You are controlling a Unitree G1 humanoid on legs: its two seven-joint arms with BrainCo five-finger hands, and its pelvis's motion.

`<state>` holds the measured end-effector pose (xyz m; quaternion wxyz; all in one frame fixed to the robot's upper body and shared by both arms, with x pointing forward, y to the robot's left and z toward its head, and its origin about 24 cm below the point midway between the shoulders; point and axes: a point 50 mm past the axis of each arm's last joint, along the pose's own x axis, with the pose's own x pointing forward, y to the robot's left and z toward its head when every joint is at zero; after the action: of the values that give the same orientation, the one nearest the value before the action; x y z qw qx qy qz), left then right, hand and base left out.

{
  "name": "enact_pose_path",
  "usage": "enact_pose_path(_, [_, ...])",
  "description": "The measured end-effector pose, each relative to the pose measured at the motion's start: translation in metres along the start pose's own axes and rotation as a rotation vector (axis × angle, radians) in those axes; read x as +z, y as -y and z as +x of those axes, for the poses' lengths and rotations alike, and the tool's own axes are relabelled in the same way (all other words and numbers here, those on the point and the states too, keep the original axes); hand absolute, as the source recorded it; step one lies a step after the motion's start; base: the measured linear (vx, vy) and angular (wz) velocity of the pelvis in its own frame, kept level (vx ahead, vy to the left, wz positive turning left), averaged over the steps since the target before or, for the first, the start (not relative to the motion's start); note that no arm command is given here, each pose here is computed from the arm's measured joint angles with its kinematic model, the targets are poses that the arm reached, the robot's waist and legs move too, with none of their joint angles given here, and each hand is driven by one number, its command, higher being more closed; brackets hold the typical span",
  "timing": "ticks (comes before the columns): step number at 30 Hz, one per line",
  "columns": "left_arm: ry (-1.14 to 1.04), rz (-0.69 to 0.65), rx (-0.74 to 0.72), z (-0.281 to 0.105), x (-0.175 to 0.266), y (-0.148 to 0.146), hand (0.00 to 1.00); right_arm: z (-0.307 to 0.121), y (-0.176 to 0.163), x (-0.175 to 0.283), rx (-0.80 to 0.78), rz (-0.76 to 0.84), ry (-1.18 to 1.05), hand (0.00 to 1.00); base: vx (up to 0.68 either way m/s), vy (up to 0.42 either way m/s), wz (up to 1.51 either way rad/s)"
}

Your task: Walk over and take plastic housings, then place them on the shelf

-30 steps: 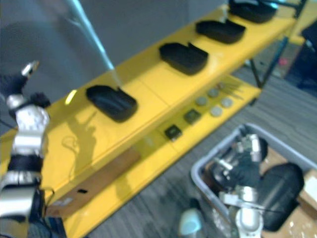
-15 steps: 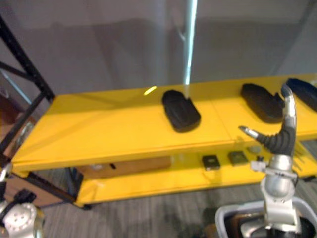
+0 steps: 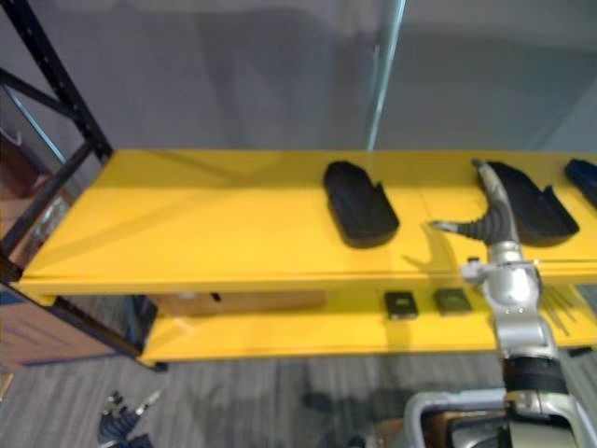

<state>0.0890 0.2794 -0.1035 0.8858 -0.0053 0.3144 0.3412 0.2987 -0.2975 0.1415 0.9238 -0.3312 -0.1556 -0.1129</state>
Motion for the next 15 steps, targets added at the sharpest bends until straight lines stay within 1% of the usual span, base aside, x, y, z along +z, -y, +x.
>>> enact_pose_path(2, [0.001,-0.002,0.003,0.0,0.0,-0.001,0.0,-0.002,-0.002,0.0,-0.003,0.009,-0.002,0.0,0.0,0.0,0.02])
enact_pose_path(5, [-0.004,-0.013,0.012,0.004,0.002,0.0,0.0,-0.009,-0.001,0.006,-0.053,0.044,0.02,0.0,-0.05,0.01,0.12])
enact_pose_path(7, [-0.056,-0.02,0.014,0.007,-0.004,0.004,0.0,-0.011,0.006,0.011,-0.094,0.043,0.024,0.0,-0.11,0.05,0.27])
enact_pose_path(11, [-0.158,-0.057,0.069,0.006,-0.02,-0.005,0.0,-0.014,0.006,0.017,-0.108,0.051,0.026,0.0,-0.06,0.033,0.27])
enact_pose_path(15, [-0.272,-0.078,0.12,0.001,-0.039,-0.016,0.0,-0.017,0.001,0.02,-0.109,-0.022,0.034,0.0,-0.02,0.007,0.16])
